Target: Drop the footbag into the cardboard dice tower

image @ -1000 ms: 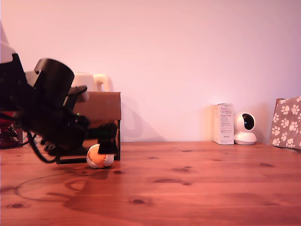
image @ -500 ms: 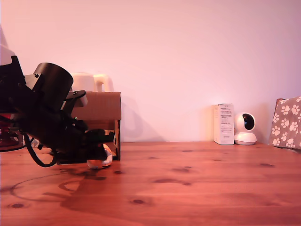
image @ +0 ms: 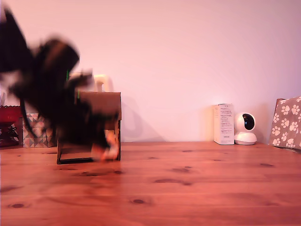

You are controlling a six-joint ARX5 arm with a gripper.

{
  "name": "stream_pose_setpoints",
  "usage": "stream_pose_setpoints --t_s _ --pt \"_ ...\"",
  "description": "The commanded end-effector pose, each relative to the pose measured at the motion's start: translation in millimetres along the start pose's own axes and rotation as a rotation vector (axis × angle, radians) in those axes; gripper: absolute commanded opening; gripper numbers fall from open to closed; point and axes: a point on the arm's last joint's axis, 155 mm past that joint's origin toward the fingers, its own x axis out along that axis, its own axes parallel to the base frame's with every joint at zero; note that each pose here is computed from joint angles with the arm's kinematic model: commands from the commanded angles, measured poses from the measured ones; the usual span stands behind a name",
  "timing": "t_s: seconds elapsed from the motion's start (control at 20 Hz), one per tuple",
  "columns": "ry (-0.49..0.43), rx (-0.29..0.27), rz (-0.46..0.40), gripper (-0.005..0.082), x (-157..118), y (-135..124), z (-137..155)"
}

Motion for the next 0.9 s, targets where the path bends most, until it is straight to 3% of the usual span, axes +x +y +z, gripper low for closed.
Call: stream_pose_setpoints --t_s 0.0,0.3,0.4,0.55,0.65,0.85 --pt "-0.025 0.005 -0.015 0.012 -17 -9 11" --pt "-0.135 0.03 -0.033 0.012 -64 -22 52" --pt "-0.221 0.057 -0.003 0.012 -72 -16 74" --pt "-0.389 0.144 0.059 0.012 -86 0 116" --pt "-0.485 0.137 0.085 0.012 -98 12 140" --pt "-0.534 0.117 0.145 0.0121 -109 38 169"
